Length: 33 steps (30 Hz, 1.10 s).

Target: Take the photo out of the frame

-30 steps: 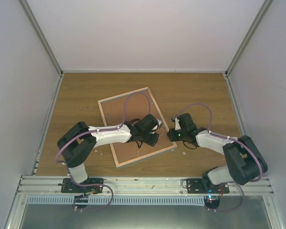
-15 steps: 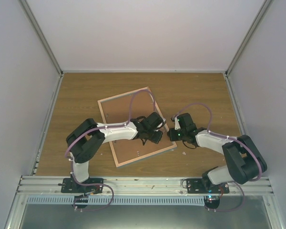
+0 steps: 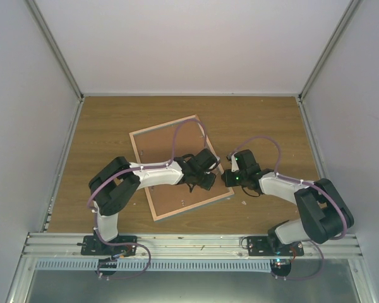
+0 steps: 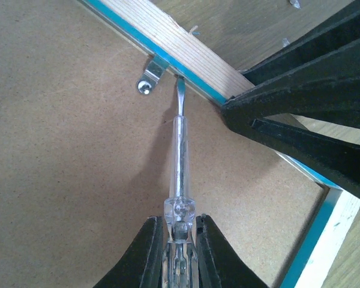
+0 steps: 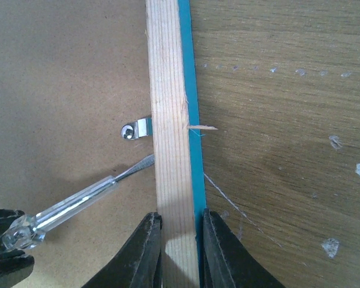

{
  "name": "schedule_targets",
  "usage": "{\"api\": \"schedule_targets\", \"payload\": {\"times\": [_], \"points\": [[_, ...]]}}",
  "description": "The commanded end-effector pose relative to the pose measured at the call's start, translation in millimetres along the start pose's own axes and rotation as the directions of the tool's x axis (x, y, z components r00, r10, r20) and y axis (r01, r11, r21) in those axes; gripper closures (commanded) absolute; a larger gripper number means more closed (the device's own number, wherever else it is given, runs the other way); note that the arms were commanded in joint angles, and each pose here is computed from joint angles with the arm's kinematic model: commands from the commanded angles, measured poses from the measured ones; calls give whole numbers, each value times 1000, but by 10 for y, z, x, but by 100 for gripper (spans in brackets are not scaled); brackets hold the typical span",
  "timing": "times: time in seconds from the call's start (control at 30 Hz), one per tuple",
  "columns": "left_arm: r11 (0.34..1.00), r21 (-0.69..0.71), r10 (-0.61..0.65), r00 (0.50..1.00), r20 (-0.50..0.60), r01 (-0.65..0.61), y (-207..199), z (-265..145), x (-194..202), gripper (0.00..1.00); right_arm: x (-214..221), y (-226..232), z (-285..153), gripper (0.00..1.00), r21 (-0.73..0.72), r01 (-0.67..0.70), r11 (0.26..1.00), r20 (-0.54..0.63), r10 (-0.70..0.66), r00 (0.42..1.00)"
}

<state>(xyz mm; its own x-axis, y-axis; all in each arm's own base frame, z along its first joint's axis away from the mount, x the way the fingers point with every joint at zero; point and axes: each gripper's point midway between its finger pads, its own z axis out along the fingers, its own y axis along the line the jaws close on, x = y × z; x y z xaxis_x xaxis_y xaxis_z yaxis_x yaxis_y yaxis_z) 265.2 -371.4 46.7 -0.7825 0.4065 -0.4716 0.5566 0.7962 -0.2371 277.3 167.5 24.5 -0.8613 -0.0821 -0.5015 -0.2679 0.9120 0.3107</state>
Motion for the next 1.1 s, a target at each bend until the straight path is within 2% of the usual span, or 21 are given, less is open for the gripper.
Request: {"api": "schedule_targets", "payload": {"times": [0.0,0.47,0.8,1.07], "points": [[998,-56,-31,999,31,33,125,24,-93,100,70,56,43,92,-27,-6,1000,-14,6,1000],[987,-96,-117,986,122,129,240,-19,-209,100,86,71,39,93,-33,-19,999,-16,19,1000],[956,-103,-246,944,220,273,358,-55,-262,100,117,69,46,97,-33,-40,999,-21,39,999],[929,-160,-282,918,278,334,521,-142,-263,100,159,60,52,99,-31,-48,998,-28,48,998]]}}
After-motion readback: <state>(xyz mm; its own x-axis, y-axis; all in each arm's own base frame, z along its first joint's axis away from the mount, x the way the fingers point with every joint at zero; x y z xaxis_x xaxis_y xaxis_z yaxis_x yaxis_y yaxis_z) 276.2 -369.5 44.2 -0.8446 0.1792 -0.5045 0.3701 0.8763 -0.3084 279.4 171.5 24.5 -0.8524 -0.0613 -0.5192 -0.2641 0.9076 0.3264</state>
